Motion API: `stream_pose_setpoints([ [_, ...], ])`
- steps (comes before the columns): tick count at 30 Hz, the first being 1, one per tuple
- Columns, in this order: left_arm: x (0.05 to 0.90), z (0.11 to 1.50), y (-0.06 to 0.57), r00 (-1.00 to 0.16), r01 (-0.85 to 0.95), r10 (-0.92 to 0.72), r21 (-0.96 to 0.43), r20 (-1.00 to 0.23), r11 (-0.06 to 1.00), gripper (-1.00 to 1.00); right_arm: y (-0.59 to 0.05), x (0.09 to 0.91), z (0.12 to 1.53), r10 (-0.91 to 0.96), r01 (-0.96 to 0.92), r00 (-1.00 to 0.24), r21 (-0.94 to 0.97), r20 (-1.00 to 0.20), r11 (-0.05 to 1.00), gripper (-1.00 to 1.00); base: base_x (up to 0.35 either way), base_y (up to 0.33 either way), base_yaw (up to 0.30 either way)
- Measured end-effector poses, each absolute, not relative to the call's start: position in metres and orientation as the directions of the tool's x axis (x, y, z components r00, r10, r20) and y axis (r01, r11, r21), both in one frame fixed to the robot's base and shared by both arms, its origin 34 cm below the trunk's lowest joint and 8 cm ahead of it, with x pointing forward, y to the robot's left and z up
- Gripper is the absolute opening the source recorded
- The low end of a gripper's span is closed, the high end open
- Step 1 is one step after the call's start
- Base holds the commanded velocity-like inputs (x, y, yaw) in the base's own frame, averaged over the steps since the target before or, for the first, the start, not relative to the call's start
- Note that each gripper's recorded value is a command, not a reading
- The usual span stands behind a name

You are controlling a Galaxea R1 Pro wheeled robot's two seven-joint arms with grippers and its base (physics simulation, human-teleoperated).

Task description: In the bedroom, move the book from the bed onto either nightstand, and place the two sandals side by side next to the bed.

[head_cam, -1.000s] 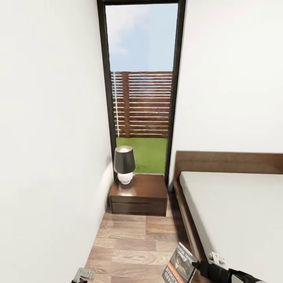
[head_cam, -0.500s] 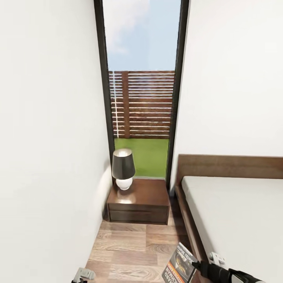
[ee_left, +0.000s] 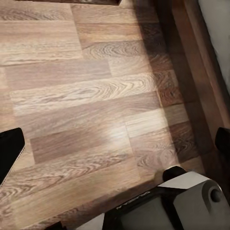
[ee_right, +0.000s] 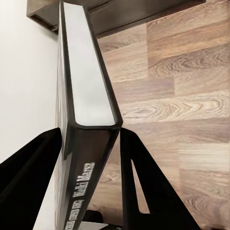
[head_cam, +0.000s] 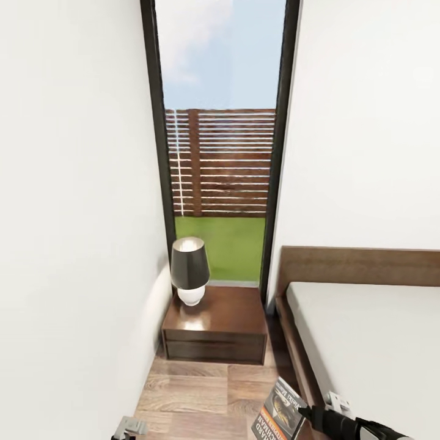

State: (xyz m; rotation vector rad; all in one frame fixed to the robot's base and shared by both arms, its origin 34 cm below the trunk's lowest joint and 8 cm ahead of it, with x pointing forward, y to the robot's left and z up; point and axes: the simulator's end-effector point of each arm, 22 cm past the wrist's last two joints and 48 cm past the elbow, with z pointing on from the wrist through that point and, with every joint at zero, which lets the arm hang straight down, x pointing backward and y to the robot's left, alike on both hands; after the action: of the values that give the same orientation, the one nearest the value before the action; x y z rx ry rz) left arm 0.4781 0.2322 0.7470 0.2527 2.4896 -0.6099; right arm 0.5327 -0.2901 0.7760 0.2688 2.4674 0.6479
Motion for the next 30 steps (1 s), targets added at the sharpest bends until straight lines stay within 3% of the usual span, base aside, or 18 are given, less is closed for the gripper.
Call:
stream_pose_setpoints([
  [23, 0.4781, 0.7470, 0.2322, -0.826, 0.302, 0.048, -0.369, -0.561, 0.879, 1.00, -0.2900, 0.5328, 0.7760, 0.323, 0.048, -0.818, 0.504, -0.476, 0.862, -1.00, 0.323, 0.000, 0.000],
  [30, 0.4779, 0.7466, 0.2322, -0.827, 0.301, 0.048, -0.370, -0.560, 0.879, 1.00, -0.2900, 0.5334, 0.7760, 0.326, 0.050, -0.817, 0.506, -0.475, 0.861, -1.00, 0.093, 0.000, 0.000],
])
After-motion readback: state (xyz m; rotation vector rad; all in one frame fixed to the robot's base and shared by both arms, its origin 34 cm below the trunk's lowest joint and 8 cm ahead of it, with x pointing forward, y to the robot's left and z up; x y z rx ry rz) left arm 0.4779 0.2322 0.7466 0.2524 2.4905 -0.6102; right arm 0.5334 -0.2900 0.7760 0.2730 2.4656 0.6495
